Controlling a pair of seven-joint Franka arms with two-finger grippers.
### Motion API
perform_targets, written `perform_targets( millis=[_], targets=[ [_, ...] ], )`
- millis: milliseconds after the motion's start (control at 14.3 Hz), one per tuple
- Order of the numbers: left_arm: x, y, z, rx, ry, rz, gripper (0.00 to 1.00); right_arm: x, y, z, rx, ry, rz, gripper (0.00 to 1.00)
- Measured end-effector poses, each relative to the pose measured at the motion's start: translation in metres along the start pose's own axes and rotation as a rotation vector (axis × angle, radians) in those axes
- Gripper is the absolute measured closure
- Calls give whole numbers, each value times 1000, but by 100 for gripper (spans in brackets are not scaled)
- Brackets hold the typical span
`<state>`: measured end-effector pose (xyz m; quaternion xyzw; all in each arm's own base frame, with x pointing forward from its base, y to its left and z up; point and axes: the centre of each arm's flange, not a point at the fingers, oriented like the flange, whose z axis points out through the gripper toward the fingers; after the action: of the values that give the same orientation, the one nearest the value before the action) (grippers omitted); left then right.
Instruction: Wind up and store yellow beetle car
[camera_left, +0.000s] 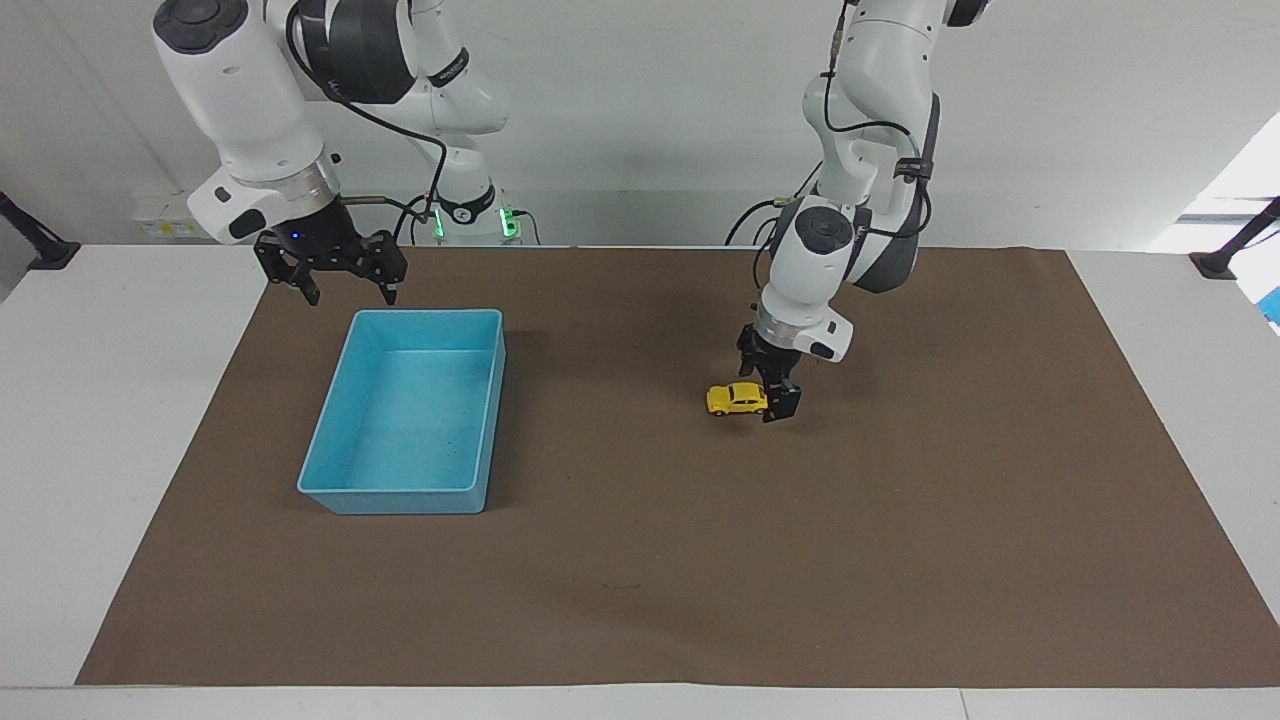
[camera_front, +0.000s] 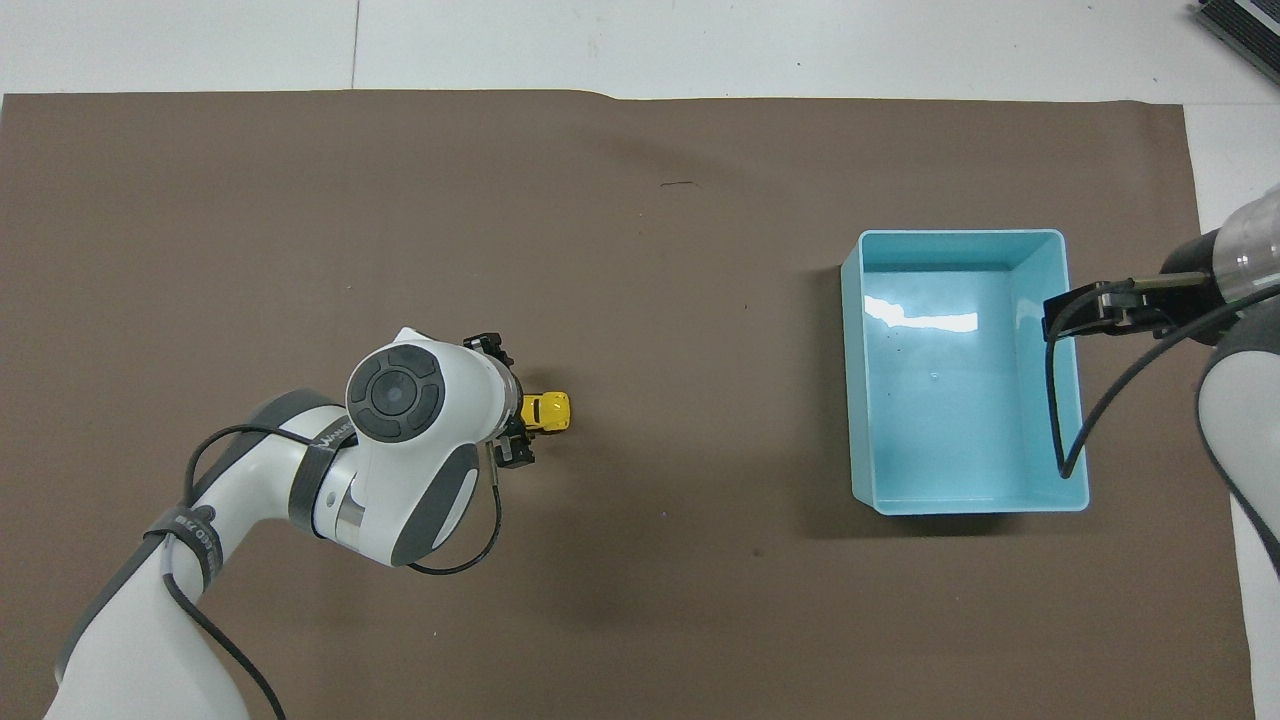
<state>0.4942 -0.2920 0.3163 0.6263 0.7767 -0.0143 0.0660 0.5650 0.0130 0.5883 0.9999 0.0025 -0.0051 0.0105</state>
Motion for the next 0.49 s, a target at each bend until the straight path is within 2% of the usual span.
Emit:
perform_targets(
  millis=[280,490],
  targets=[
    [0,-3,4,1,1,3,4,0,0,0,0,0,0,0],
    [2,-7,8,9,7,44,41,0,0,0,0,0,0,0]
  ],
)
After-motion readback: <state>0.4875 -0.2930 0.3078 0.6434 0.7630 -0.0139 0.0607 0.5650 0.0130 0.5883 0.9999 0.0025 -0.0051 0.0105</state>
